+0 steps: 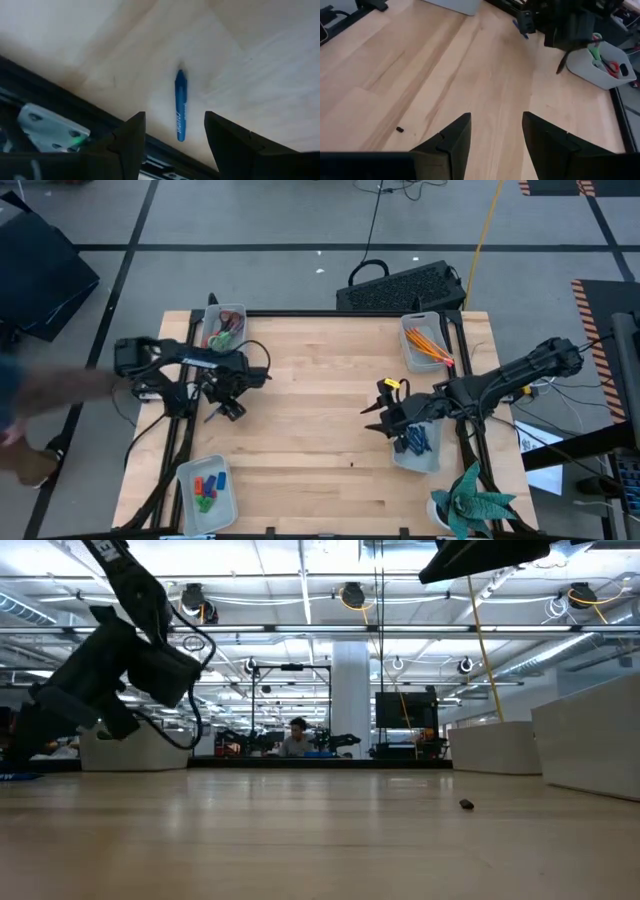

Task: Sort crayons/erasers/pens/pencils in bins
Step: Put the blue crayon into the middle right gray bin

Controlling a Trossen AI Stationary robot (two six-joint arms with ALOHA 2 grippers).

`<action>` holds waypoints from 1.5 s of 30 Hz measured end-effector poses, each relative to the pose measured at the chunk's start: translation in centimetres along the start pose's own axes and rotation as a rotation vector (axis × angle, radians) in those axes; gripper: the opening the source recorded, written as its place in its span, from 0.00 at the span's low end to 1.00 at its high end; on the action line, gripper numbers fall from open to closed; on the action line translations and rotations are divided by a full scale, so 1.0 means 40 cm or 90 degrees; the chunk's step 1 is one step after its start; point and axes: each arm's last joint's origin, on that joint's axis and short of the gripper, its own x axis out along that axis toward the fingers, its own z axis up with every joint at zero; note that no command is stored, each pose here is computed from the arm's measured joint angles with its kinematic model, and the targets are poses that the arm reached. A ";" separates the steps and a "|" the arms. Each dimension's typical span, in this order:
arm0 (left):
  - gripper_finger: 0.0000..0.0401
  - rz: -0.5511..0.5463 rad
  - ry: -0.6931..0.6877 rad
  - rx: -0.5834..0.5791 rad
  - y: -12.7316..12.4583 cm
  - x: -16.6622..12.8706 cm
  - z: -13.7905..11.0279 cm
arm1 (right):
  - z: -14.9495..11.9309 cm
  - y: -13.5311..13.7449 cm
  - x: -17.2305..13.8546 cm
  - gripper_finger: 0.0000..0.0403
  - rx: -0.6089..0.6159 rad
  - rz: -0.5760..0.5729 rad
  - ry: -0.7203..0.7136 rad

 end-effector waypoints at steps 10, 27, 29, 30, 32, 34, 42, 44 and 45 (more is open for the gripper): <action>0.43 -0.009 0.033 0.054 -0.021 0.043 0.054 | -0.001 0.007 -0.002 0.42 -0.006 -0.023 0.011; 0.09 -0.047 -0.043 -0.002 -0.050 -0.011 0.073 | -0.001 0.004 -0.002 0.42 -0.033 -0.025 0.012; 0.07 -0.066 -0.101 0.011 -0.067 -0.043 0.087 | -0.002 -0.001 -0.001 0.42 -0.035 -0.029 0.012; 0.05 -0.073 -0.130 0.014 -0.075 -0.058 0.093 | -0.002 -0.003 0.000 0.42 -0.034 -0.031 0.012; 0.03 -0.104 -0.217 0.031 -0.098 -0.098 0.112 | -0.004 -0.009 0.001 0.42 -0.030 -0.036 0.014; 0.01 -0.126 -0.312 0.048 -0.123 -0.132 0.130 | -0.005 -0.014 0.002 0.42 -0.016 -0.039 0.016; 0.04 -0.171 -0.580 0.120 -0.208 -0.180 0.176 | -0.005 -0.016 0.002 0.42 0.014 -0.041 0.015; 0.07 -0.197 -0.601 0.103 -0.213 -0.189 0.179 | -0.006 -0.016 0.002 0.42 0.034 -0.041 0.015; 0.09 -0.212 -0.612 0.092 -0.214 -0.197 0.180 | -0.006 -0.016 0.002 0.42 0.044 -0.041 0.016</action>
